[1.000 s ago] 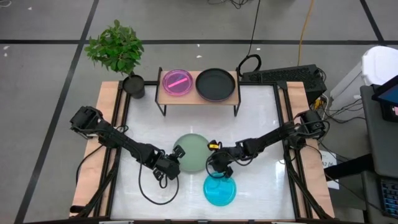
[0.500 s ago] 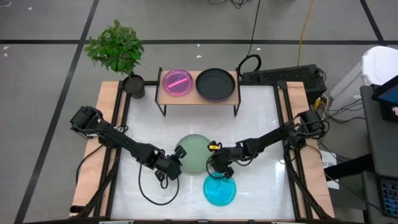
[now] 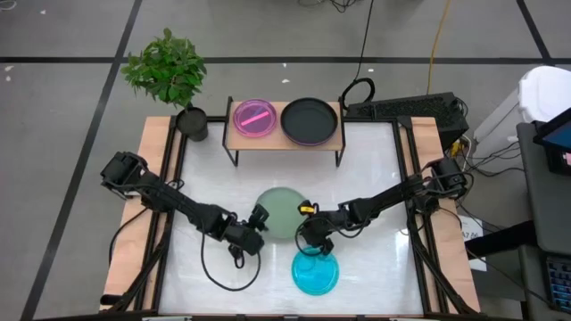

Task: Place and stack plates onto a shelf
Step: Stack the green plate on top of the black plate on the shelf

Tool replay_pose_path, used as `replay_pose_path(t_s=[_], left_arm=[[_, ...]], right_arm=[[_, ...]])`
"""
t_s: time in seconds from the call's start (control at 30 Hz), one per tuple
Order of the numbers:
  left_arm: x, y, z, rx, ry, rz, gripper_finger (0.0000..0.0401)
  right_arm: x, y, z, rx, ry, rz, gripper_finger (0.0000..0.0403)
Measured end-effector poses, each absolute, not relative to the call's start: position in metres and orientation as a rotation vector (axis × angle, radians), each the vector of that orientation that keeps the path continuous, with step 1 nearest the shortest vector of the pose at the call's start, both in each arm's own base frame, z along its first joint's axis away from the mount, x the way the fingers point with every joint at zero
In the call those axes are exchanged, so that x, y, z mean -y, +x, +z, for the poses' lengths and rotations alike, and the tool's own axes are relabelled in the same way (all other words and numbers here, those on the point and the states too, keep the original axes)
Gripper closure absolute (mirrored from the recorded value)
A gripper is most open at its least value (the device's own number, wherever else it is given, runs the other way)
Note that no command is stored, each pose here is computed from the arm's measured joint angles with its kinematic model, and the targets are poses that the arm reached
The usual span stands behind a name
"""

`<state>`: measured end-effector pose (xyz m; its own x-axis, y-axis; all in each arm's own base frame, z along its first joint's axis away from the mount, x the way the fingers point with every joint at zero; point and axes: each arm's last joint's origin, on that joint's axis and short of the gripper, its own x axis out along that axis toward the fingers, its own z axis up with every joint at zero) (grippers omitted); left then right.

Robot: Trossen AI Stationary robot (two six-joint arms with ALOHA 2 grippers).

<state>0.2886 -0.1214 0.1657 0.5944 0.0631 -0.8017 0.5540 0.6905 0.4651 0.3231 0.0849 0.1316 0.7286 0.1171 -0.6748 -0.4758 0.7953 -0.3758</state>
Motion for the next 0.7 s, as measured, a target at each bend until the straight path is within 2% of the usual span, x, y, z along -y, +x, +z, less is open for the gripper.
replay_pose_path(t_s=[0.13,0.23,0.47,0.7], left_arm=[[0.128,0.289,0.169,-0.857,0.788,-0.187,0.0174],[0.136,0.29,0.173,-0.791,0.771,-0.106,0.0155],[0.152,0.29,0.186,-0.629,0.702,0.056,0.0151],[0.166,0.284,0.209,-0.476,0.576,0.082,0.0151]], right_arm=[[-0.087,0.319,0.135,-0.705,-0.572,0.324,0.0401],[-0.091,0.313,0.146,-0.702,-0.528,0.323,0.0402],[-0.097,0.291,0.17,-0.771,-0.427,0.302,0.0402],[-0.105,0.269,0.195,-0.766,-0.437,0.21,0.0402]])
